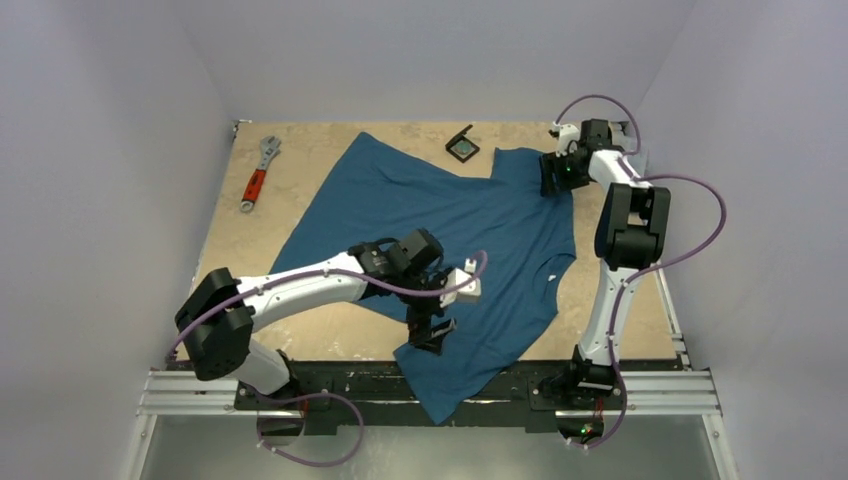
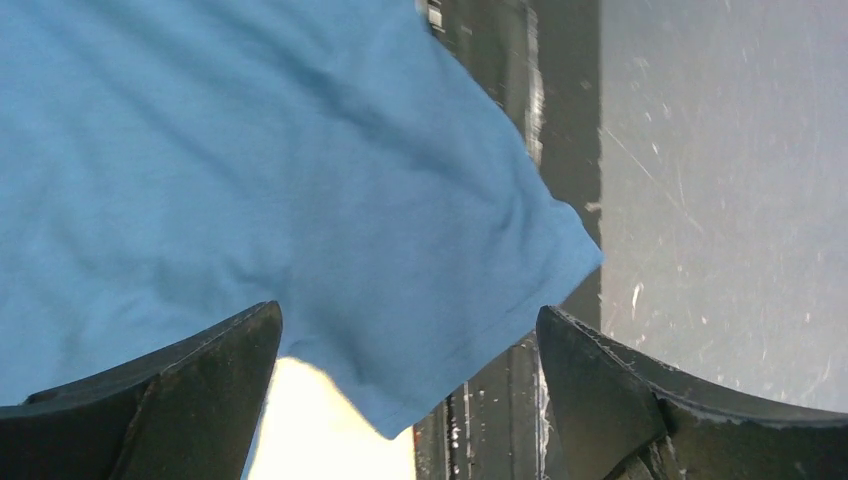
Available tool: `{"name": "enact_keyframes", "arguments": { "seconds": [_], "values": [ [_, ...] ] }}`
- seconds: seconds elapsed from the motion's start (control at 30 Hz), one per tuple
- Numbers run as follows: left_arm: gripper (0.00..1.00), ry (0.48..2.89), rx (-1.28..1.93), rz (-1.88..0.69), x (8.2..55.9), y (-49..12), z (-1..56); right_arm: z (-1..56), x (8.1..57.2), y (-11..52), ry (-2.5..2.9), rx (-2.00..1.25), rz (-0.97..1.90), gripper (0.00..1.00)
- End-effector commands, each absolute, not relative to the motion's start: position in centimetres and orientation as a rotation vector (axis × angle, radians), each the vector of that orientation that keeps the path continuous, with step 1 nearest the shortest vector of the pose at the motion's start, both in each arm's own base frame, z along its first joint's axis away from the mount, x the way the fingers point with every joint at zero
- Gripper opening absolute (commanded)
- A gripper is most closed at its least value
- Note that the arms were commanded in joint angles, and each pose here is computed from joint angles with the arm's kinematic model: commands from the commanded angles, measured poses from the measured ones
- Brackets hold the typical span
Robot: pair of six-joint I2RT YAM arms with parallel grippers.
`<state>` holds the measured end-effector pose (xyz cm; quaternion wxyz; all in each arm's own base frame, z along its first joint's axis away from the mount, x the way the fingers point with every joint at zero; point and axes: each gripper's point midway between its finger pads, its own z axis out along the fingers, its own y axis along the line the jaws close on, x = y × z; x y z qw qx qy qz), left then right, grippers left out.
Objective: Remove the brooch from the garment
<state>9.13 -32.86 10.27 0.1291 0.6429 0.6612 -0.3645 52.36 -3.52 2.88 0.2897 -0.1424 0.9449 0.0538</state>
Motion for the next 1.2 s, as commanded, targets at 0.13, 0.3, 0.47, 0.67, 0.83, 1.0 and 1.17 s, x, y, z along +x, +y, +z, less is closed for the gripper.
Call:
{"name": "enact_keyframes", "arguments": {
  "seconds": [0.13,0.3,0.47,0.67,0.83,1.0,1.17],
  "values": [
    [1.00,2.098,1.219,-1.000,21.0,-29.8,19.3,15.7,53.6,-0.3,2.241,-0.448,0.320,0.83],
    [1.00,2.285,0.767,-0.878,29.2,-22.5,22.5,22.4,52.9,1.7,2.107,-0.459,0.399,0.99],
    [1.00,2.384,0.435,-0.654,35.2,-12.3,24.6,26.4,50.8,2.8,2.051,-0.438,0.449,0.99],
    [1.00,2.452,0.021,-0.509,38.0,-0.8,25.3,23.9,45.4,2.4,2.152,-0.420,0.408,0.99],
    [1.00,2.504,-0.140,-0.410,36.9,4.5,22.2,20.0,40.0,2.0,2.274,-0.392,0.384,0.99],
    [1.00,2.529,-0.205,-0.352,35.4,5.0,18.9,17.6,36.9,2.1,2.330,-0.386,0.384,0.99],
    [1.00,2.525,-0.254,-0.283,34.8,5.7,18.7,17.0,36.8,1.9,2.338,-0.393,0.374,0.99]
  ]
}}
